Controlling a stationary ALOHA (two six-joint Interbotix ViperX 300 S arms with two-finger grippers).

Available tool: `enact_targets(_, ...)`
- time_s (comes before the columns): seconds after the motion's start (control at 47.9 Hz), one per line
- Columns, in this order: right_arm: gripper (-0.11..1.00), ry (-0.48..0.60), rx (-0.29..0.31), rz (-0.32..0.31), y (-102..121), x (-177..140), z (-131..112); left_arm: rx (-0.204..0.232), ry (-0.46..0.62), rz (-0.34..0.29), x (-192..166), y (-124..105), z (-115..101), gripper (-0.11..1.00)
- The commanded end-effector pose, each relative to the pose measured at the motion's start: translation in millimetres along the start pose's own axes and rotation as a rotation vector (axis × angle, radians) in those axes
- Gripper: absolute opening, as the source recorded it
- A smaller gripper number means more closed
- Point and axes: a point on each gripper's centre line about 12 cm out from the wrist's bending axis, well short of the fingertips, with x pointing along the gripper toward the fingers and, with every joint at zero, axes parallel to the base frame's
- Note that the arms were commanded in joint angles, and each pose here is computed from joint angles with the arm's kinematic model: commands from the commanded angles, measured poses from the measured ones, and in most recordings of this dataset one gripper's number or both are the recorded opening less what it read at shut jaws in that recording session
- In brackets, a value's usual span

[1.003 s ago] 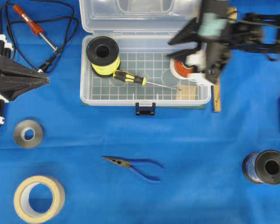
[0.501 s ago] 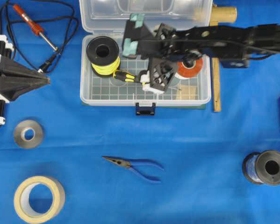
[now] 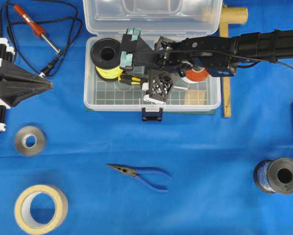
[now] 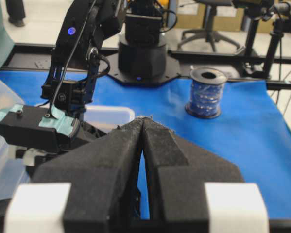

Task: Pick the screwdriver from the toolbox among several items.
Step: 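Lower the right gripper and close it on the screwdriver handle, then lift the screwdriver out of the toolbox toward the blue pliers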

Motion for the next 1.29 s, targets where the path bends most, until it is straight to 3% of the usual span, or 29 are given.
enact_targets(0.0,0.3,-0.044,-0.003,0.007,3,-9,12,-0.003,-0.009,-0.001,2,0,3,0.0)
enact_targets(0.042,0.23,-0.045,-0.004,0.008,3,-10,12,-0.003,-0.008,0.0,2,0,3,0.0)
enact_targets(0.209,0.24,-0.071,0.0,0.015,6,-27,17,-0.003,-0.012,0.0,2,0,4,0.0)
enact_targets(0.48,0.24,-0.144,0.01,0.042,17,-118,30,-0.003,-0.017,0.0,1,0,5,0.0)
enact_targets(0.689,0.24,-0.198,-0.029,0.119,61,-173,23,-0.005,-0.015,-0.001,1,0,5,0.0)
enact_targets(0.856,0.24,-0.182,-0.046,0.198,115,-163,9,-0.004,-0.018,0.002,1,0,5,0.0)
enact_targets(0.961,0.24,-0.17,-0.035,0.231,142,-140,2,-0.004,-0.02,0.005,1,1,5,0.0)
enact_targets(1.274,0.24,-0.074,0.021,0.246,187,-62,-17,-0.006,-0.022,0.006,1,1,6,0.0)
